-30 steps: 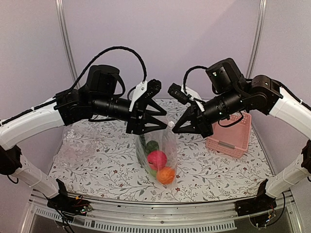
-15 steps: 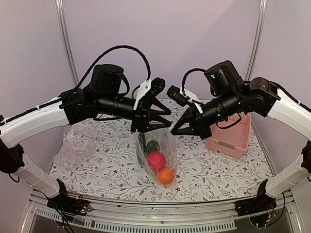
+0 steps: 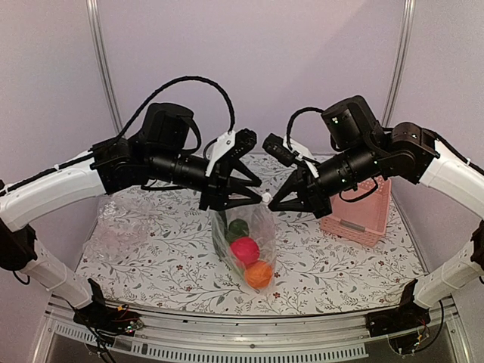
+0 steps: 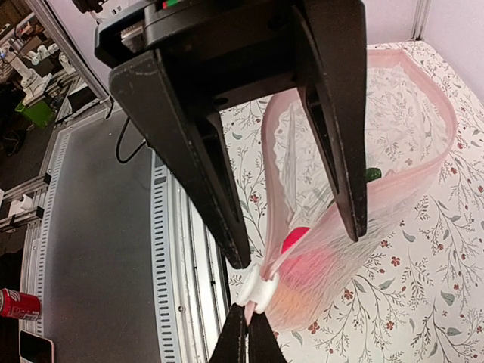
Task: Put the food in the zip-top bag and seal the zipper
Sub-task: Pass from the right arm to the left, then pass from the left arm to the right
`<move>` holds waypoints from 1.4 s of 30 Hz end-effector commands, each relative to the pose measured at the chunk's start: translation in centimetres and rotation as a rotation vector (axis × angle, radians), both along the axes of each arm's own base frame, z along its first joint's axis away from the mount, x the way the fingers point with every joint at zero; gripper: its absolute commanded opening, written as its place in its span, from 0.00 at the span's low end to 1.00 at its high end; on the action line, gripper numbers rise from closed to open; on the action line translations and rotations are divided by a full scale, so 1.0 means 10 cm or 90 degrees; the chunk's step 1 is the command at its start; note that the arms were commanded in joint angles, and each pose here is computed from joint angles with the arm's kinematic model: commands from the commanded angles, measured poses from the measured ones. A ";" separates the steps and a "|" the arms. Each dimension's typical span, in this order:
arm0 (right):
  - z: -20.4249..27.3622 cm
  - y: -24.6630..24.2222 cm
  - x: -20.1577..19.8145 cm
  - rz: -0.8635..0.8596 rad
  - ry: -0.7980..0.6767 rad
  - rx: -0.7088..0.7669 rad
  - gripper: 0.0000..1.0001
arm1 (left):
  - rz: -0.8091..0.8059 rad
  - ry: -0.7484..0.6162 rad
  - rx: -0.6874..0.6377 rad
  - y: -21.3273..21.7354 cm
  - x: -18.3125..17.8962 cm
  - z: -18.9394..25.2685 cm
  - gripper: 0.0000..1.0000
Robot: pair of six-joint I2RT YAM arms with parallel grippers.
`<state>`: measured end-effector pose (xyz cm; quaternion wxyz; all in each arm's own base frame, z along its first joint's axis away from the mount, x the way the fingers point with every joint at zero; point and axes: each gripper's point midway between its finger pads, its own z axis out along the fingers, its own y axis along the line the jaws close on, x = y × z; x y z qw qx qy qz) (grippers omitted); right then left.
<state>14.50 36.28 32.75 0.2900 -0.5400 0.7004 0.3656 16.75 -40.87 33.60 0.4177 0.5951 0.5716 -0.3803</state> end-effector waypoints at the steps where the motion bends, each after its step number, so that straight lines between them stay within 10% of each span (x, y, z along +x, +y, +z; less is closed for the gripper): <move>1: 0.12 -0.01 -0.01 -0.002 -0.012 0.023 0.00 | 0.004 -0.004 0.049 0.09 -0.06 -0.13 0.41; 19: 0.07 0.00 0.08 -0.038 -0.016 0.026 0.00 | 0.027 0.002 0.048 0.02 0.02 -0.05 0.00; 28: 0.29 -0.17 0.32 -0.165 -0.084 0.119 0.74 | 0.176 0.041 0.021 0.20 0.26 0.24 0.00; 42: 0.51 -0.08 0.49 -0.233 -0.079 0.280 0.72 | 0.223 0.102 0.025 0.42 0.20 0.41 0.00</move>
